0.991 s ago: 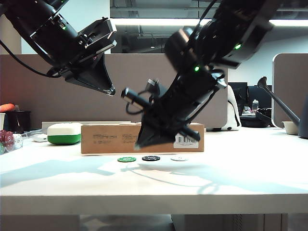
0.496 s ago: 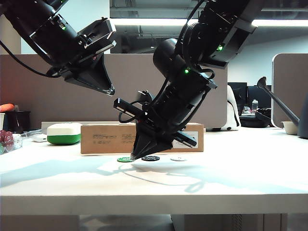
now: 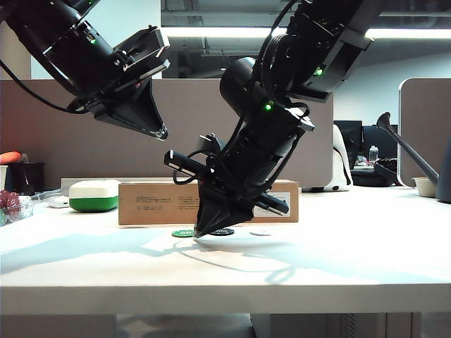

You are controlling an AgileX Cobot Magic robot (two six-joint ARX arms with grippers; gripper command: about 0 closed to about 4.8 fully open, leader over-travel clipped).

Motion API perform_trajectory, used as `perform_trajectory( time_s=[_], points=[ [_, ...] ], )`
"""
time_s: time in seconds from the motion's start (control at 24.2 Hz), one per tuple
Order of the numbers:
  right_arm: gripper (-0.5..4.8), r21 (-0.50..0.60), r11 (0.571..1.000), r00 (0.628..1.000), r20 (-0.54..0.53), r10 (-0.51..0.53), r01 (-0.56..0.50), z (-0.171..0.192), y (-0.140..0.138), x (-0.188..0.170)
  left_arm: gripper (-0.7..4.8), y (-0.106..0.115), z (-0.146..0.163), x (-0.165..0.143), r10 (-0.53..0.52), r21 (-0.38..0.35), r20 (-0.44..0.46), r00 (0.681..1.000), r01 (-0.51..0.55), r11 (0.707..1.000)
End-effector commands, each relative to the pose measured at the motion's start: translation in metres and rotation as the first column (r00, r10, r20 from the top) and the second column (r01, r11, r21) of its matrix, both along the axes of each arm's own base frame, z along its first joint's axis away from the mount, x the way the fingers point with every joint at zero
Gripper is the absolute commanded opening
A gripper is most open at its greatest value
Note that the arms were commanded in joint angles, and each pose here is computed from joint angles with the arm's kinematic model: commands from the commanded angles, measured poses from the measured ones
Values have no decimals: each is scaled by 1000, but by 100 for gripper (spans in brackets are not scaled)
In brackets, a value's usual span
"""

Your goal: Push the chip, whose value equals the sum of all the chip values on the rectangular box, forward next to the box.

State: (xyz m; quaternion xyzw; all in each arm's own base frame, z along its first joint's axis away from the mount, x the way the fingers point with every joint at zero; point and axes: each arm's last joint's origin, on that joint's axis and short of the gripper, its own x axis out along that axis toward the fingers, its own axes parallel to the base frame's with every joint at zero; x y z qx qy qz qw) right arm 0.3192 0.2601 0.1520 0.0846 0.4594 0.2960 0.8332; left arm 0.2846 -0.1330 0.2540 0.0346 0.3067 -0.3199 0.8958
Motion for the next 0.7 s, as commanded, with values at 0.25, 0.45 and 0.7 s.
perform_trajectory(
  time_s=[0.25,0.45,0.7],
  points=[
    [-5,0,1000,1000,25,11,-11,2,6,-2,-5,-1,3,0,-3,-7,16,1000,3,1000],
    [-5,-20,1000,999,49,18,-17,2,16,-10,-5,-1,3,0,-3,-7,16,1000,3,1000],
    [-5,-38,999,999,45,8,-6,-4,17,-8,-5,-1,3,0,-3,-7,16,1000,3,1000]
  ],
)
